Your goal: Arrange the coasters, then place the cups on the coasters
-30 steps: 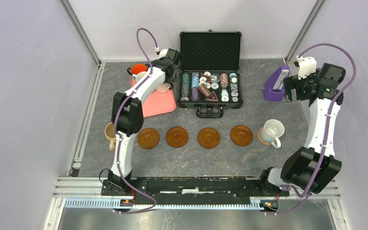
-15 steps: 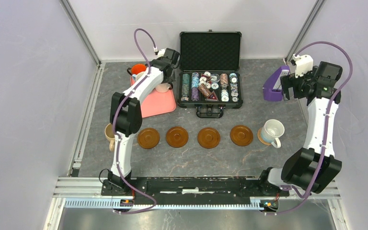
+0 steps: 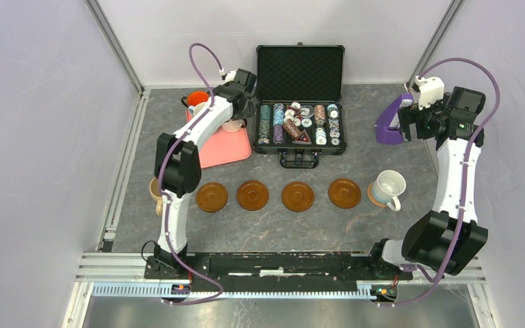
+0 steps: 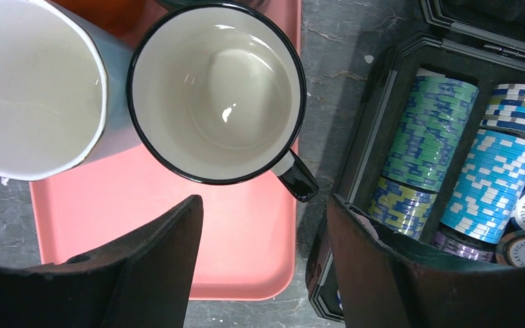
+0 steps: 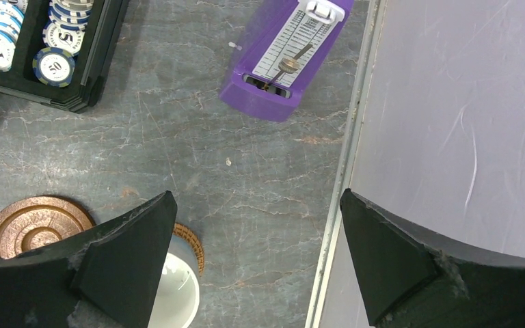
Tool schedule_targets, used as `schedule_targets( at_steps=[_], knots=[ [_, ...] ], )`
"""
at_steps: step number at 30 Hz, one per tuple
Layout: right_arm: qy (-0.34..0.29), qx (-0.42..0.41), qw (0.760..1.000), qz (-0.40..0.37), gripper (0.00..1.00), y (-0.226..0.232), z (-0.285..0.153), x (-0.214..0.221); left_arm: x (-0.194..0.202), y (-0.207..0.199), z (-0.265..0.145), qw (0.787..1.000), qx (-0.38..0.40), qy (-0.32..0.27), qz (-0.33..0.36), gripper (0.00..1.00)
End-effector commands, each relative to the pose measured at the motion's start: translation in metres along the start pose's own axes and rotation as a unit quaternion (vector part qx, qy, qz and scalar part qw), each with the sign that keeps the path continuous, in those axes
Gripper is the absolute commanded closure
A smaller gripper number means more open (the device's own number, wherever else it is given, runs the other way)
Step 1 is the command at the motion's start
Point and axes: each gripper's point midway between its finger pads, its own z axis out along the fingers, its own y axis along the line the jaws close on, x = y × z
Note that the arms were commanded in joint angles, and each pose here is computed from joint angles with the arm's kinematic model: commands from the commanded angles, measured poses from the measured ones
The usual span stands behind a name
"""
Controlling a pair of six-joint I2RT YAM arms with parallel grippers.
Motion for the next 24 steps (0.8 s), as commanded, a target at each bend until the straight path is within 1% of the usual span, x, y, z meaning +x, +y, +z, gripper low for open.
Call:
schedule_targets(
  at_steps=[1, 7, 12, 18, 23, 24],
  knots=[
    [-0.019, 0.008, 1.000, -0.001, 0.02, -0.002, -0.001, -0.012, -0.009, -0.008, -0.014, 0.998, 0.015, -0.009, -0.053, 0.26],
    [-0.017, 0.009, 1.000, -0.002, 0.02, -0.001, -0.002, -0.011, -0.009, -0.015, 0.004, 0.999, 0.007, -0.008, -0.052, 0.26],
    [-0.015, 0.012, 1.000, -0.004, 0.02, -0.001, -0.004, -0.011, -0.007, -0.013, 0.021, 0.999, -0.006, -0.005, -0.050, 0.30],
    [-0.012, 0.013, 1.000, -0.003, 0.02, 0.000, -0.004, -0.008, 0.001, -0.009, 0.033, 0.999, -0.010, 0.009, -0.052, 0.31],
    [-0.011, 0.012, 1.000, -0.003, 0.02, 0.001, -0.005, -0.007, 0.008, -0.004, 0.033, 0.998, -0.007, 0.024, -0.055, 0.41],
    [-0.011, 0.012, 1.000, -0.003, 0.02, 0.001, -0.005, -0.007, 0.008, -0.003, 0.033, 0.998, -0.007, 0.025, -0.056, 0.45]
  ],
)
